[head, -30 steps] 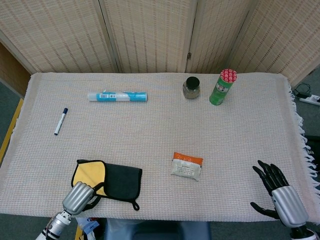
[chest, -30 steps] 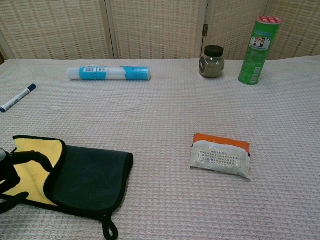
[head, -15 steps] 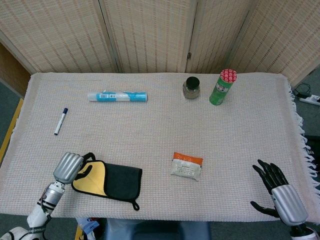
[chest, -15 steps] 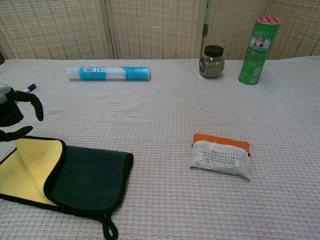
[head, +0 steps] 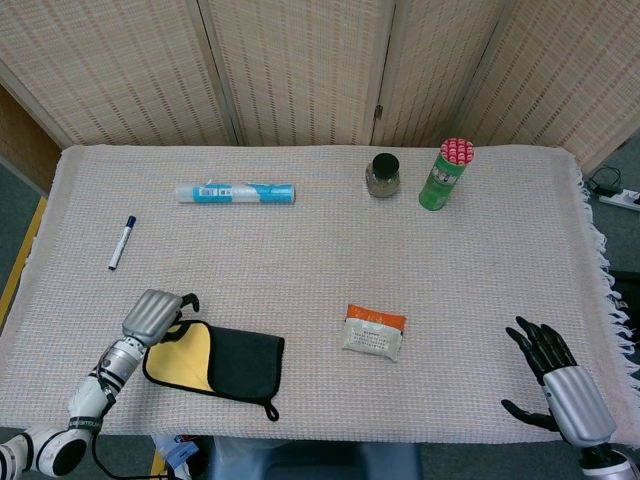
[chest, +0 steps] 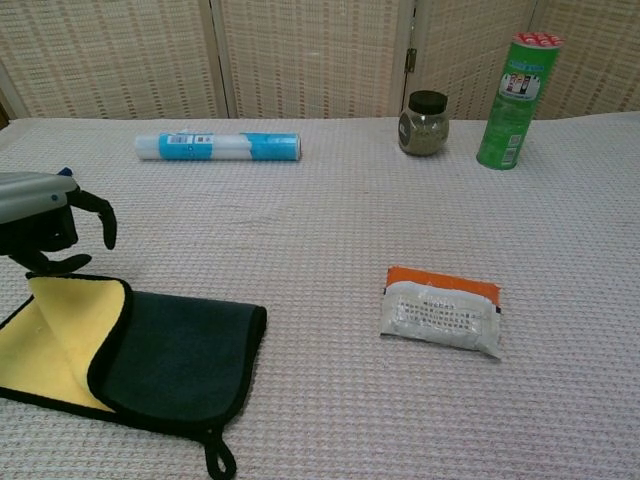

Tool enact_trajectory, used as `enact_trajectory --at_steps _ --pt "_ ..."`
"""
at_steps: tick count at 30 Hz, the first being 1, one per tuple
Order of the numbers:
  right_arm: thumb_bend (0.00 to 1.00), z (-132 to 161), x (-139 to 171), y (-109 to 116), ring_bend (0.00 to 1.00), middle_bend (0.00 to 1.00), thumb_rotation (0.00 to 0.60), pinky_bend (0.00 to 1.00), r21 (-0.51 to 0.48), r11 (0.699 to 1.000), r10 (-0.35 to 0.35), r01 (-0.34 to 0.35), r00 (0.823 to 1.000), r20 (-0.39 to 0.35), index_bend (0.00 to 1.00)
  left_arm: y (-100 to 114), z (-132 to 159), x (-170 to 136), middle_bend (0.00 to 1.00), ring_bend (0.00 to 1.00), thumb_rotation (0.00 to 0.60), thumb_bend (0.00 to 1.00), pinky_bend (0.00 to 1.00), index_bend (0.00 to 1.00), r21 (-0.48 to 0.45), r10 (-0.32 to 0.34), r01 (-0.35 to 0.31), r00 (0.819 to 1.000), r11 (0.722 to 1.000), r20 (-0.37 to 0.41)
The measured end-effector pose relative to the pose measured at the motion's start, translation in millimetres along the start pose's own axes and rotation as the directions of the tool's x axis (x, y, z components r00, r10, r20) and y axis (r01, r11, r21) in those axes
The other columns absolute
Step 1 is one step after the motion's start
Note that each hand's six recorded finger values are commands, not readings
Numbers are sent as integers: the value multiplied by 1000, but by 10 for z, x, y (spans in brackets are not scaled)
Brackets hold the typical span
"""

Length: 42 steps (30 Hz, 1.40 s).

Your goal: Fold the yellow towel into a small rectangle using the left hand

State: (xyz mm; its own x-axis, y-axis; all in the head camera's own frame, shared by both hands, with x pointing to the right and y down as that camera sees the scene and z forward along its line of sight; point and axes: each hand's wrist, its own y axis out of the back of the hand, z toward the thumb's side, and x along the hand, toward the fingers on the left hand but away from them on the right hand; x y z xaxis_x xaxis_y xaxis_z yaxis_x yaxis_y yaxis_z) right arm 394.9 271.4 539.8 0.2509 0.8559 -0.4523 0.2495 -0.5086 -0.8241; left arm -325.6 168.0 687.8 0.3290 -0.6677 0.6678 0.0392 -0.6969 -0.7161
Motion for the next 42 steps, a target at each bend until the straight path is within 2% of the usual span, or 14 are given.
enact_trajectory --at_steps 9,14,23,42 --pt "205 -7 1 18 0 0 600 0 -8 1000 -4 4 1000 1 0 -175 218 118 1000 1000 600 493 1000 455 44 -65 63 997 997 40" --pt "206 -13 11 39 0 0 600 0 -15 1000 -8 8 1000 -1 0 -237 265 196 1000 1000 600 493 1000 444 64 -77 74 996 995 44" --pt "206 -41 30 77 0 0 600 0 -22 1000 -16 16 1000 6 0 -234 221 257 1000 1000 600 493 1000 457 120 -80 76 996 990 35" --pt "205 -39 23 68 0 0 600 0 -16 1000 -16 16 1000 9 0 -270 119 211 1000 1000 600 493 1000 493 149 -90 87 996 985 15"
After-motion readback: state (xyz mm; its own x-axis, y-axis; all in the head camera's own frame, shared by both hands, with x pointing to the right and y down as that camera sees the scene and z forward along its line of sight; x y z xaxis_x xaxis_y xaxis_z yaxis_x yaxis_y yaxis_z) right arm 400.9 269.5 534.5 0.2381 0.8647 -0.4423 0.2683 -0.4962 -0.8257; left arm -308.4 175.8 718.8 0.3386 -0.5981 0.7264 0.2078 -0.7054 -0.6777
